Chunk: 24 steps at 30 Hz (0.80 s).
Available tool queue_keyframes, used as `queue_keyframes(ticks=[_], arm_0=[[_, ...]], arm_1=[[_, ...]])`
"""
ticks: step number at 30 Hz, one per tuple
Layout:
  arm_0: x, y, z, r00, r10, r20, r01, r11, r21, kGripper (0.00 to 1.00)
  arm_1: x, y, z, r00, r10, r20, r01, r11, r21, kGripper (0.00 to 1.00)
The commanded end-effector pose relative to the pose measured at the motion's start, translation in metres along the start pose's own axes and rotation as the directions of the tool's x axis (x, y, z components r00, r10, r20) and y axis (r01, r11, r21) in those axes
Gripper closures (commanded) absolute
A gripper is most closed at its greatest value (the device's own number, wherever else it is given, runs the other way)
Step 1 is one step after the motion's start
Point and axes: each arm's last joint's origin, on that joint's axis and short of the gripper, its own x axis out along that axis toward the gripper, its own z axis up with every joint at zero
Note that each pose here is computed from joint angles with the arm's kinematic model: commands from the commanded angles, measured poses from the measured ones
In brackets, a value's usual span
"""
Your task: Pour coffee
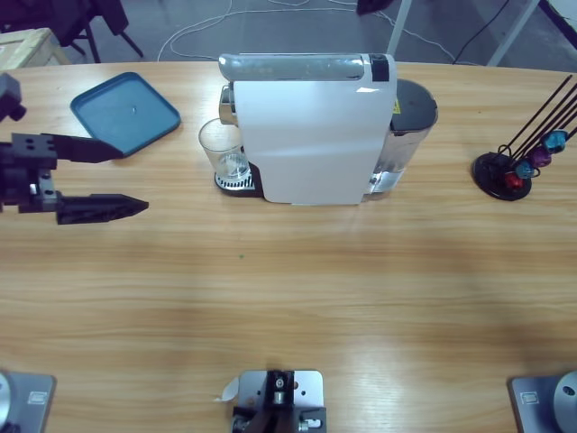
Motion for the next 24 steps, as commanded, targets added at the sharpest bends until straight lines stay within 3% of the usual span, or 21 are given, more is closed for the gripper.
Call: queue_keyframes(ticks=[1,5,9,14,19,22,24], arm_0=[[0.007,-0.003,-0.012,0.999,-0.002,-0.041,0.001,0.999,-0.043,0.0],[0.0,-0.005,-0.011,1.0,0.02,-0.023,-0.022,0.998,-0.053,0.0],[0.002,-0.007,-0.02,0.998,0.023,-0.054,-0.027,0.997,-0.067,0.0],[0.0,-0.007,-0.018,0.998,0.031,-0.045,-0.034,0.998,-0.059,0.0],[-0.001,-0.009,-0.017,0.999,0.028,-0.038,-0.03,0.998,-0.05,0.0],[-0.002,-0.009,-0.014,0.999,0.028,-0.029,-0.029,0.999,-0.046,0.0],[-0.001,-0.01,-0.014,0.999,0.014,-0.029,-0.016,0.999,-0.043,0.0]], arm_1=[[-0.032,0.0,-0.014,1.0,-0.006,0.01,0.006,1.0,-0.01,0.0],[-0.065,-0.007,-0.05,0.999,-0.014,0.029,0.014,1.0,-0.02,0.0],[-0.077,-0.015,-0.104,0.998,0.02,0.064,-0.018,0.999,-0.033,0.0],[-0.074,-0.031,-0.197,0.981,0.005,0.194,0.002,0.999,-0.037,0.0],[-0.068,-0.045,-0.271,0.984,-0.019,0.179,0.03,0.998,-0.056,0.0],[-0.073,-0.048,-0.293,0.961,0.002,0.276,0.015,0.998,-0.061,0.0],[-0.074,-0.048,-0.294,0.96,0.004,0.279,0.012,0.998,-0.056,0.0]])
